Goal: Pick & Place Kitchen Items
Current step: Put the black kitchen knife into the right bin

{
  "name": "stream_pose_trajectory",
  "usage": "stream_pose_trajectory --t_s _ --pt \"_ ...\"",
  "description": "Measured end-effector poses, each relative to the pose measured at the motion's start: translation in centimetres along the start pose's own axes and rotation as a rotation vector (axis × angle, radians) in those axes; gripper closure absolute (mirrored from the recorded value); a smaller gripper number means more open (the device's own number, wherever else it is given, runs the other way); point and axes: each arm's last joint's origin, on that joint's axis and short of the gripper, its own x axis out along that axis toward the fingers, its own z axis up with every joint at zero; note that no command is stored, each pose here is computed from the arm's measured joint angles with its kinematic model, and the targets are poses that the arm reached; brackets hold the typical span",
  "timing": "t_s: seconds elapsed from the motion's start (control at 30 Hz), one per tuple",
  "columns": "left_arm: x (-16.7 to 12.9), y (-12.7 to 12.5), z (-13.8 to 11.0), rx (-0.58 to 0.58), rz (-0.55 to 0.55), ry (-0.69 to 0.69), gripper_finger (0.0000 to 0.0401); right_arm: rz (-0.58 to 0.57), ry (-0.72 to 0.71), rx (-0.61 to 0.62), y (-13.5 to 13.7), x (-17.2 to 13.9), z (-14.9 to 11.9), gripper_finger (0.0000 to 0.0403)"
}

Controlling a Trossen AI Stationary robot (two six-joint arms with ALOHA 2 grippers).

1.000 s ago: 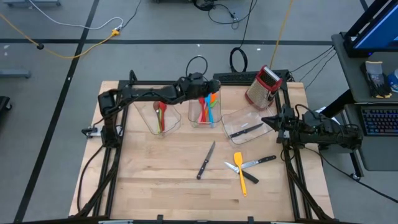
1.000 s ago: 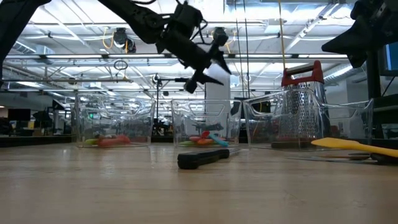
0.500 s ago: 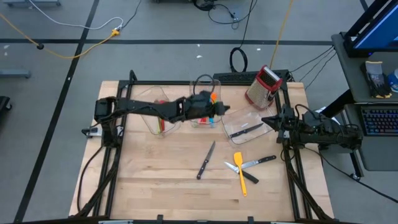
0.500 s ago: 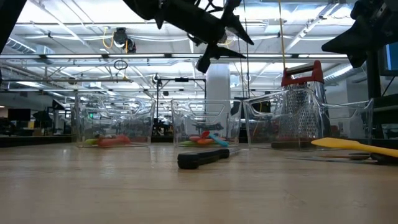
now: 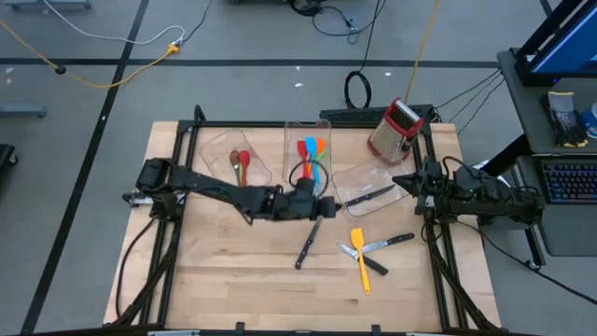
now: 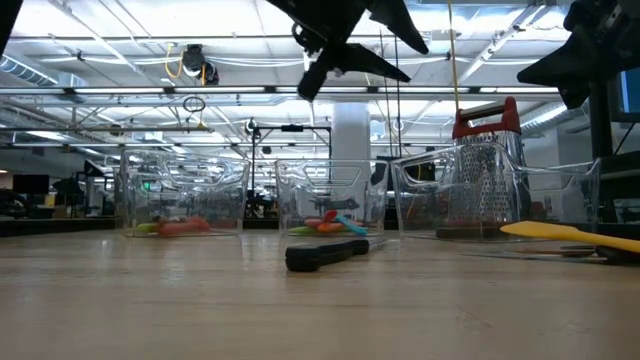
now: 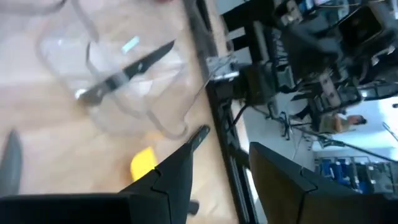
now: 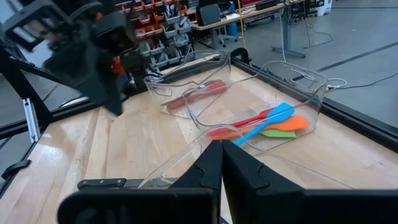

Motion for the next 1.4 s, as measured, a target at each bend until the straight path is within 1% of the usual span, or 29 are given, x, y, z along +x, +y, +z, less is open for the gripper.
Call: stream_pose_trajectory --t_s 0.2,0.4,0.47,0.57,0.7,1.0,1.13,1.23,1.4 --pt "-1.3 0.7 -3.3 -0.028 0.108 0.045 0.0242 0.0 0.0 -0.004 0.0 0.0 0.0 0.0399" --pt "-2.4 1.8 -5.4 -0.026 0.233 0.089 0.0242 0.0 0.0 -0.004 0.0 0.0 0.0 0.0399" --pt "-2.7 2.1 -5.9 -0.009 0.263 0.1 0.0242 0.0 0.0 -0.004 0.0 0.0 0.0 0.0399" --pt "-3.2 2.3 -6.6 0.053 0.286 0.099 0.0242 0.0 0.0 -0.005 0.0 0.0 0.0 0.0399" --pt "-3.7 2.6 -7.2 0.095 0.315 0.083 0.0242 0.0 0.0 -0.005 0.0 0.0 0.0 0.0399" --pt "-3.3 2.8 -7.3 0.094 0.315 0.083 0.0243 0.0 0.0 -0.005 0.0 0.0 0.0 0.0399" --pt "-2.2 3.8 -7.8 0.087 0.346 0.136 0.0243 0.0 0.001 -0.006 0.0 0.0 0.0 0.0399" --pt "-1.3 4.9 -8.0 0.065 0.391 0.186 0.0243 -0.005 0.012 -0.011 -0.1 0.3 -0.4 0.0399" --pt "-1.2 5.5 -7.6 0.071 0.448 0.192 0.0243 -0.004 0.008 -0.01 -0.1 0.9 -1.1 0.0399"
